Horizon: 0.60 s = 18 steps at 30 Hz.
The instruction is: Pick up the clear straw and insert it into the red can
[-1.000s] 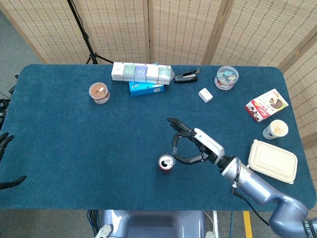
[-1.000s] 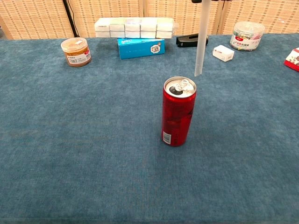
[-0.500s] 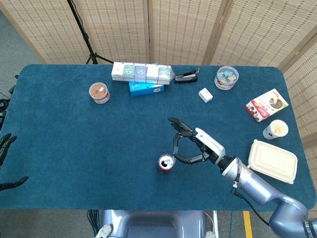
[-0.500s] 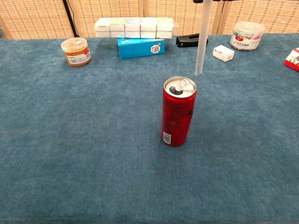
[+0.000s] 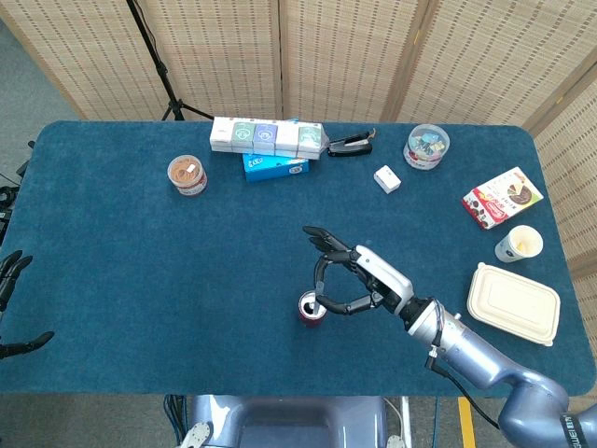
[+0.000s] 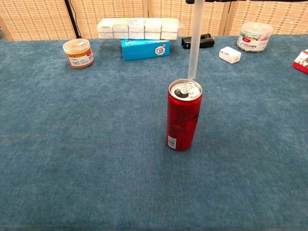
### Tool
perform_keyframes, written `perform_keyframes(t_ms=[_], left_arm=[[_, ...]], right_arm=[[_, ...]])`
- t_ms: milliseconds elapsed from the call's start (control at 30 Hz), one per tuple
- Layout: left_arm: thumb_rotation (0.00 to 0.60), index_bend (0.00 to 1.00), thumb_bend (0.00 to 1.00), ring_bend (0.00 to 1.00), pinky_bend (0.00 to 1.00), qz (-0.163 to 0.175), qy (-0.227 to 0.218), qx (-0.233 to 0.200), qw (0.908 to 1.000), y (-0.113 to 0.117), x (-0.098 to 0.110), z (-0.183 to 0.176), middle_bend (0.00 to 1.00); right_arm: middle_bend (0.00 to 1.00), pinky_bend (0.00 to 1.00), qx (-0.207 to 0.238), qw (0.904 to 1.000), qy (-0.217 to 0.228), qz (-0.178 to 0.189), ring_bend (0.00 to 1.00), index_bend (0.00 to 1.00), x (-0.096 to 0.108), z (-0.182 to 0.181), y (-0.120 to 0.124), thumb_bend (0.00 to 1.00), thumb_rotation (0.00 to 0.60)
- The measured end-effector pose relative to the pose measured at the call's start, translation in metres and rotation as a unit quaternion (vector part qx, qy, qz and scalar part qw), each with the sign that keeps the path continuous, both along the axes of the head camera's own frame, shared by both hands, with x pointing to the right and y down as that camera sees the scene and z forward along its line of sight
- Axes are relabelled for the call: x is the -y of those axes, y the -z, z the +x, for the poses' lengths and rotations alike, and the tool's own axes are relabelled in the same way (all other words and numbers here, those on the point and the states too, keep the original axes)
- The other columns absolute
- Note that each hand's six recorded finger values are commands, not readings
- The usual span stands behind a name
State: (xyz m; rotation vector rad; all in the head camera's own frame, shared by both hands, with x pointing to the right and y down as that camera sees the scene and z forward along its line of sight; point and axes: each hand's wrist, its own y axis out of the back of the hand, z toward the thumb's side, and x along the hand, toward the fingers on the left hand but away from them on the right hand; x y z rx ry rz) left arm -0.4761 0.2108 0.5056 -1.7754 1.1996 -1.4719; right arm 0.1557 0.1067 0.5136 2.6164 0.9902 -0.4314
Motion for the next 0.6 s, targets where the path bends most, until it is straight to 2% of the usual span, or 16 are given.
perform_keyframes(t_ms=[600], left_arm=[[0.6, 0.0, 0.09, 0.0, 0.0, -0.003, -0.002, 0.001, 1.0, -0.002, 0.0, 0.001, 0.0]], right_arm=[[0.0, 0.0, -0.011, 0.9999, 0.003, -0.005, 0.0, 0.6, -0.001, -0.026, -0.02, 0.67, 0.6]])
